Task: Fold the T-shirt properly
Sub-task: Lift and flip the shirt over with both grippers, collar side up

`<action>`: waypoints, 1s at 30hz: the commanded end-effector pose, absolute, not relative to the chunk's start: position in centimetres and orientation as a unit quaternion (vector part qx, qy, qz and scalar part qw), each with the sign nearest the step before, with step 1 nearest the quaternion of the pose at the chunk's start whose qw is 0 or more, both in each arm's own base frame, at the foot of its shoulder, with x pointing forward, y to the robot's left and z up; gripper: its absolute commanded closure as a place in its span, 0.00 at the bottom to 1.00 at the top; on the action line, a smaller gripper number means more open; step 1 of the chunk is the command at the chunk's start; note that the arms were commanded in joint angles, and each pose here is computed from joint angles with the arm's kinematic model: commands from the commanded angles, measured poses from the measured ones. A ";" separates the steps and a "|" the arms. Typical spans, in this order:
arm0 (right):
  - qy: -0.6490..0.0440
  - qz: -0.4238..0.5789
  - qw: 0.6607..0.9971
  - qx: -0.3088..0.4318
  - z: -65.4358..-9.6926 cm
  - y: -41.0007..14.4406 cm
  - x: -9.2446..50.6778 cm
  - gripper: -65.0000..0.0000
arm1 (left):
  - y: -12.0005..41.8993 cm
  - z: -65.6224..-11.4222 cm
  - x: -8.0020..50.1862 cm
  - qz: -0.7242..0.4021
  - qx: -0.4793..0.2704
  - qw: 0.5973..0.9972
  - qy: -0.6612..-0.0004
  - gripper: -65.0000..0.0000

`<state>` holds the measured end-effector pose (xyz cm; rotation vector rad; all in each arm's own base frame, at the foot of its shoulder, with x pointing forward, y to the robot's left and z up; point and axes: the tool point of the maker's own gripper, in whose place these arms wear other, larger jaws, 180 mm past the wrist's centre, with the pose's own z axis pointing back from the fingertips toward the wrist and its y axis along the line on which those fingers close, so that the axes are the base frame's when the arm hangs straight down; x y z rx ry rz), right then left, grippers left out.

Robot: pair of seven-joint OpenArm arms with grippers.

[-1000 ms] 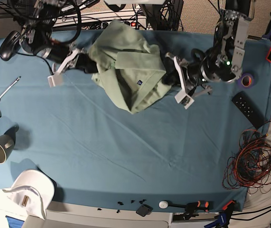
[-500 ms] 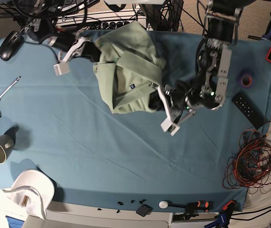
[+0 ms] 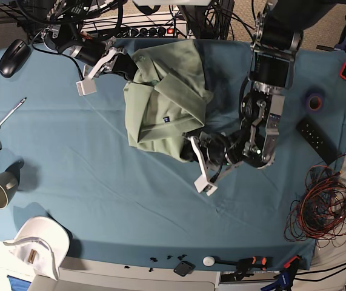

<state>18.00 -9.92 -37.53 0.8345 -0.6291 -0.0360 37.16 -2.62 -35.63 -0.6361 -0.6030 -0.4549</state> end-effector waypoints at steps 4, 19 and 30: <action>-0.316 -0.037 0.865 0.389 -37.2 -10.8 18.1 1.00 | -3.1 -32.8 39.3 -0.219 -0.313 0.863 -0.332 1.00; -0.313 -0.037 0.869 0.382 -37.4 -11.2 18.0 1.00 | -3.8 -32.5 39.1 -0.231 -0.321 0.855 -0.334 0.67; -0.291 -0.050 0.875 0.384 -38.2 -11.1 15.9 0.75 | -3.6 -32.6 38.8 -0.242 -0.321 0.854 -0.329 0.54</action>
